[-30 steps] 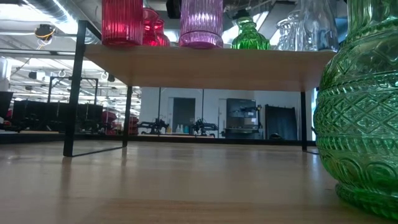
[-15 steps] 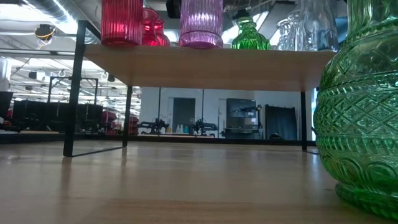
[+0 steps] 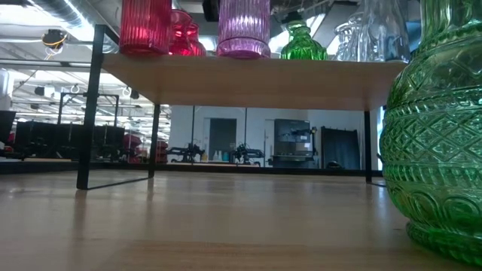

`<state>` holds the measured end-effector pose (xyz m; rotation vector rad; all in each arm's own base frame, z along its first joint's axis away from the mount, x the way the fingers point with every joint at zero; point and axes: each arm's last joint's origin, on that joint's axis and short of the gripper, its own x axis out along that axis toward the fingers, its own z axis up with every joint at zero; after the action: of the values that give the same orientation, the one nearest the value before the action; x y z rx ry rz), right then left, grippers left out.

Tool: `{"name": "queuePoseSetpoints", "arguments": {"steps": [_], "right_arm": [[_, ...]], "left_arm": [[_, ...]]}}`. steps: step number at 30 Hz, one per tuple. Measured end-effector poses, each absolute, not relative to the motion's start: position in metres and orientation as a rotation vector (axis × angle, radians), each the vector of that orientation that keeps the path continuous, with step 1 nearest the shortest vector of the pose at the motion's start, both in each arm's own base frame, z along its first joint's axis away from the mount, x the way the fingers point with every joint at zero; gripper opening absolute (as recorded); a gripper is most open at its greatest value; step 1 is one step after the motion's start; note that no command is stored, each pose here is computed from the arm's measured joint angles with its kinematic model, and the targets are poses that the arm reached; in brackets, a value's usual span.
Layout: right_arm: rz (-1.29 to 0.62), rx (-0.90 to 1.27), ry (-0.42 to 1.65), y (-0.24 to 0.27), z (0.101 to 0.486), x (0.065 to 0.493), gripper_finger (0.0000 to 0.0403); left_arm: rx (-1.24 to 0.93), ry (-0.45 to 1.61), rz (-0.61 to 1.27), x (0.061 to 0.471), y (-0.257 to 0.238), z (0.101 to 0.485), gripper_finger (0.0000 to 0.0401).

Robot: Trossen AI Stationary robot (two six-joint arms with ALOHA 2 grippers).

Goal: Sort vases onto shelf
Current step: Put the red vase on the shelf aligned with the other red vases

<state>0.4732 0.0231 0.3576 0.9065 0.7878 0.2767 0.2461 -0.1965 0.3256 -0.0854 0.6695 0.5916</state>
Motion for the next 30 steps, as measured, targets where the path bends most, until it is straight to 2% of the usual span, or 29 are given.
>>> {"name": "queuePoseSetpoints", "arguments": {"steps": [16, 30], "right_arm": [[0.245, 0.878, 0.724, 0.016, 0.377, 0.463, 0.0081], [0.168, 0.763, 0.536, 0.009, 0.43, 0.426, 0.0081]], "left_arm": [[-0.049, 0.678, 0.597, 0.248, -0.193, 0.326, 0.0], [-0.03, 0.722, 0.602, 0.259, -0.181, 0.325, 0.0]]}}
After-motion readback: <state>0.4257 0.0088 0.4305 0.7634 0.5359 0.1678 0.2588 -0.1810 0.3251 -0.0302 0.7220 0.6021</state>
